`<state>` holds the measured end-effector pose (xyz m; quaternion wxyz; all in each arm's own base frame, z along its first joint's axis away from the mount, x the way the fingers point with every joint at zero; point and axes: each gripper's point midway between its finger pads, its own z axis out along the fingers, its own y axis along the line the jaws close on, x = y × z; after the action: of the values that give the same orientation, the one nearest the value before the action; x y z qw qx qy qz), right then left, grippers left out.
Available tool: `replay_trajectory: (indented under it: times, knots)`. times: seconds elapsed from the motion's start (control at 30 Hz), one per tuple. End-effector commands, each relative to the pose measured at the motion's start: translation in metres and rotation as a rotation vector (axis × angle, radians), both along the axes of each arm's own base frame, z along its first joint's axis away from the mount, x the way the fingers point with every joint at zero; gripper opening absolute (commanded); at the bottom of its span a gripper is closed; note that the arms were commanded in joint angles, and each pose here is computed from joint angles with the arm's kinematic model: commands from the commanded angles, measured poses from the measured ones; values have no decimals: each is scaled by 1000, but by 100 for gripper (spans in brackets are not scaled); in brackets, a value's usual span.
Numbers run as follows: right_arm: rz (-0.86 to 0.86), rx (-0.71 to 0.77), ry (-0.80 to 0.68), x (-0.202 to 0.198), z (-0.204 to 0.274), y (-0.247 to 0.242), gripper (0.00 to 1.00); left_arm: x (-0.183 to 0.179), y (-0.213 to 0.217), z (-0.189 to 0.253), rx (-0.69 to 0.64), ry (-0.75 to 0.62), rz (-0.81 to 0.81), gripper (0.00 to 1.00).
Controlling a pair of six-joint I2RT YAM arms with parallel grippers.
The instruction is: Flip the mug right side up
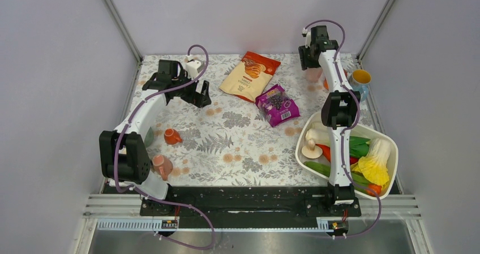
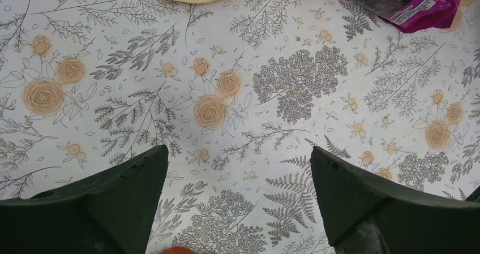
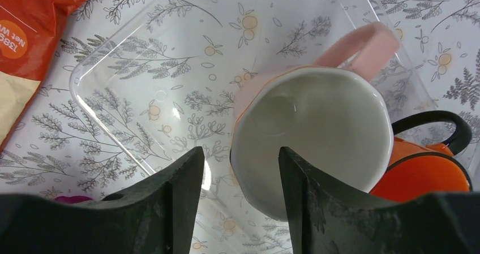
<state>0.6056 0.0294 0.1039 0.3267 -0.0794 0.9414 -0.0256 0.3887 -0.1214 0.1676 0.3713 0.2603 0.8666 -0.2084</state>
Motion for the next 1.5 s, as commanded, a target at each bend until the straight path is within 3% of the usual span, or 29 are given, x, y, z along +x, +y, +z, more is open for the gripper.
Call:
replay_trajectory:
  times: [0.0,0.23,0.47,0.83,1.1,1.47]
  knots:
    - [118,-61,-54,4,24,-2,61,10,-3,22,-5,-73,-27,99]
    - [319,-195,13,-13,18,-10,63,9,-3,21,-8,-70,-31,99]
    - [342,-366,21,-2,8,-34,57,9,-3,22,-9,-62,-27,99]
    - [370,-518,-28,22,9,-51,48,10,3,20,24,-53,-14,99]
    - [389,-617,-66,40,6,-62,50,12,5,16,26,-41,-11,99]
    - [380,-625,-105,53,-1,-66,59,13,8,14,34,-39,-5,99]
